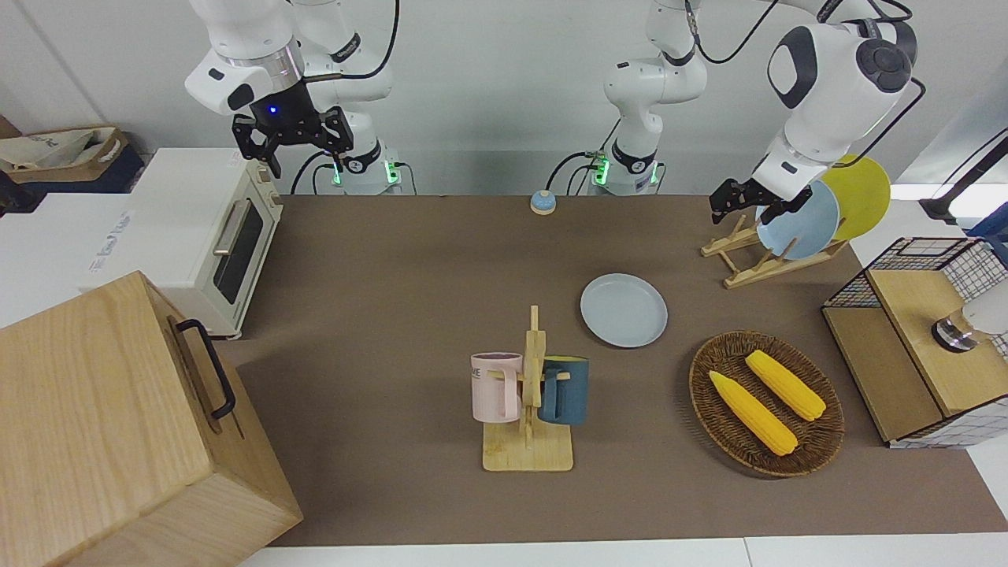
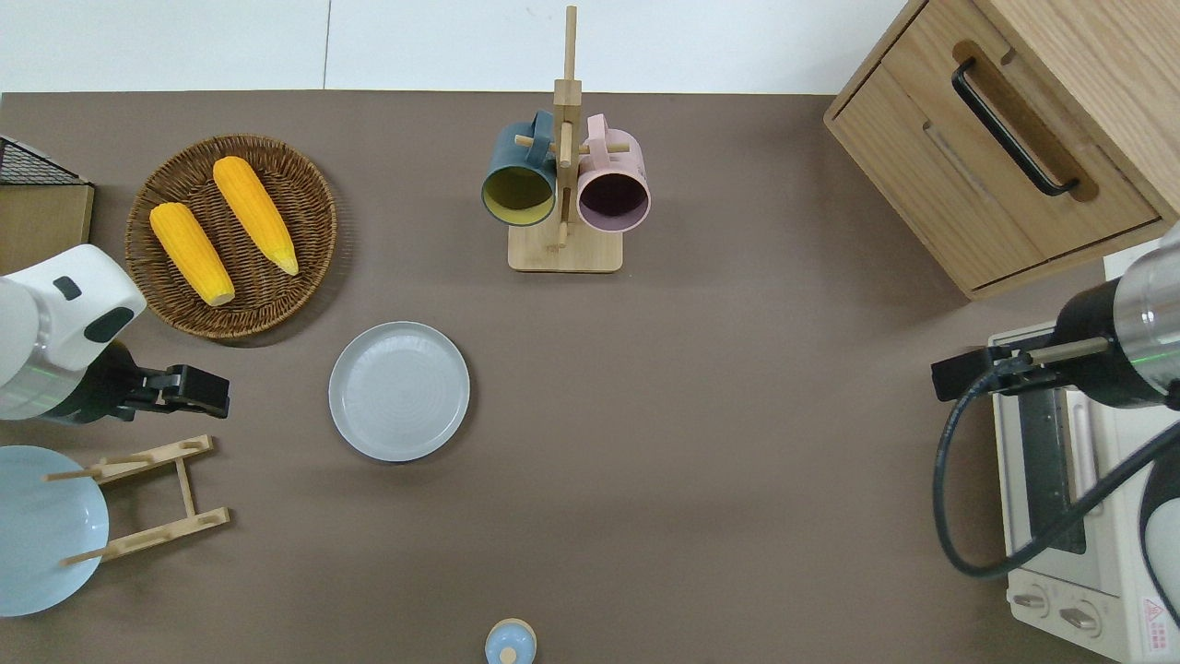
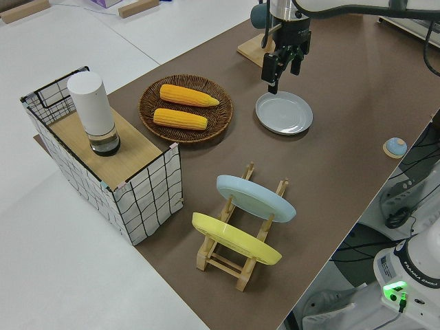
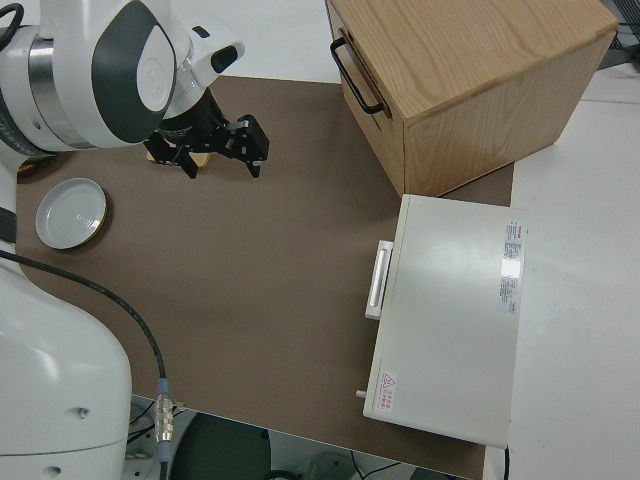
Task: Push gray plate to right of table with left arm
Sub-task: 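Move the left gripper forward to the edge of the gray plate nearest the robot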
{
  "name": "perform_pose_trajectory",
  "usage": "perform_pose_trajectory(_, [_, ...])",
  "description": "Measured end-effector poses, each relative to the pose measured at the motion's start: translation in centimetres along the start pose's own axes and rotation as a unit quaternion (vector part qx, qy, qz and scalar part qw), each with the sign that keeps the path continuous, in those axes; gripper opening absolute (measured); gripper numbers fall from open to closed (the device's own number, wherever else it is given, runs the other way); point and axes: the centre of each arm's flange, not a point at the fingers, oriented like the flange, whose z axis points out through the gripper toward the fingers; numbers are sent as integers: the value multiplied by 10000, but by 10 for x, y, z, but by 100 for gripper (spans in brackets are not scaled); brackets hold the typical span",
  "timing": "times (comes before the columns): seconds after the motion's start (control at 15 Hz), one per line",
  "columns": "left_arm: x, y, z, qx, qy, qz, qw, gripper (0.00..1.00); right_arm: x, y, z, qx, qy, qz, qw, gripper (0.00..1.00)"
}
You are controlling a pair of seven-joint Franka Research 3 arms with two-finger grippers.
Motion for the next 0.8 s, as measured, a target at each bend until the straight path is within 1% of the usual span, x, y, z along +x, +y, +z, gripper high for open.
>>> perform_pose_trajectory(0.2, [2,1,21,-126,90,-84,9998,100,0,0,0,0,0,0,10000,99])
perform_pose_trajectory(0.47, [-3,-9,40,-411,181,-353,9984,100,0,0,0,0,0,0,10000,99])
perform_pose_trajectory(0.73, [-7,-15,56,-457,320,-487,9973,100,0,0,0,0,0,0,10000,99])
perform_pose_trajectory(0.8, [-8,-15,63,-455,371,-553,9967,100,0,0,0,0,0,0,10000,99])
